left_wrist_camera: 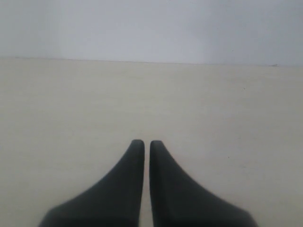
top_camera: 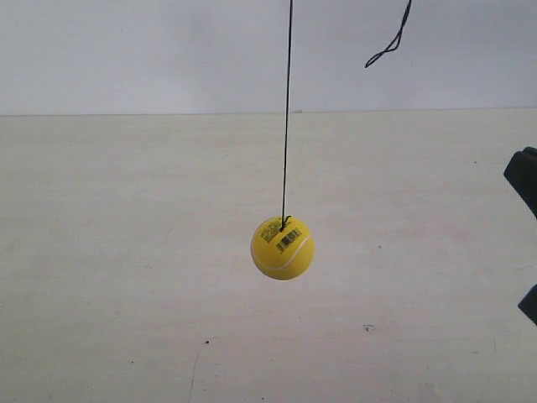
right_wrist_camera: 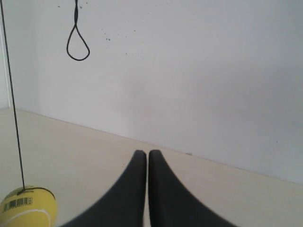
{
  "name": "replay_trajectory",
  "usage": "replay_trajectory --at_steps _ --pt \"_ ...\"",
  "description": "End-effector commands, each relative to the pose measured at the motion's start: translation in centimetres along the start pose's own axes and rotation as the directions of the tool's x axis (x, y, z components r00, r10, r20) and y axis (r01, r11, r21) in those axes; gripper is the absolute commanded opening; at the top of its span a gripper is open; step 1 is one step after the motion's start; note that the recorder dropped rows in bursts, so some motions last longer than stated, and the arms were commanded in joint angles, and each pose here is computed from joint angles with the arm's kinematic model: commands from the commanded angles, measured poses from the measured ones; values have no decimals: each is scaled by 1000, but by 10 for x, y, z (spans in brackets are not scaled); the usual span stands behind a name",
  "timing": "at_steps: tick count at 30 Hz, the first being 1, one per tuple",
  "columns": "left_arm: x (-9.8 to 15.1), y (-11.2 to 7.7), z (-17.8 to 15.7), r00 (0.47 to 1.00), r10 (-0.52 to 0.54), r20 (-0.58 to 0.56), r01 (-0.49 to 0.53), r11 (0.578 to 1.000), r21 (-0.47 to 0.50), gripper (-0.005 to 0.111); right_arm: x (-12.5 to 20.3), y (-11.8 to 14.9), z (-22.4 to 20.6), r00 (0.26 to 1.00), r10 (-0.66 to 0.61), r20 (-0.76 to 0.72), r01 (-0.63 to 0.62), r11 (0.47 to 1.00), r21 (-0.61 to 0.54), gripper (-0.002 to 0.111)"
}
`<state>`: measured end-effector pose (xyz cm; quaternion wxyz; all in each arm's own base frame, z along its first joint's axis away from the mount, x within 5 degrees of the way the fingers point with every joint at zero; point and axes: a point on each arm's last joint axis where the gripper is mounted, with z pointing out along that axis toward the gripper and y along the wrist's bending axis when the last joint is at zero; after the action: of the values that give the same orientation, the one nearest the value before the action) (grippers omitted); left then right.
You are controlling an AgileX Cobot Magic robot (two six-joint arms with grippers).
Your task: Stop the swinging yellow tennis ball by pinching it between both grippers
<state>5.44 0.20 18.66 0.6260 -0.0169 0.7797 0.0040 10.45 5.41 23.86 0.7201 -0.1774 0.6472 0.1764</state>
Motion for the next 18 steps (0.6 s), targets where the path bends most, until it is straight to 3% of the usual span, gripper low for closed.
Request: replay_trajectory --at_steps 1,7,18 --pt "1 0 0 1000 18 -2 -18 1000 -4 5 1 0 -1 1000 5 -3 -5 1000 -1 0" --pt "1 0 0 995 104 -2 -104 995 -4 5 1 0 -1 1000 -7 -3 7 1000 -1 0" --pt "1 0 0 994 106 1 -106 994 3 5 -15 1 -28 994 -21 108 18 999 31 0"
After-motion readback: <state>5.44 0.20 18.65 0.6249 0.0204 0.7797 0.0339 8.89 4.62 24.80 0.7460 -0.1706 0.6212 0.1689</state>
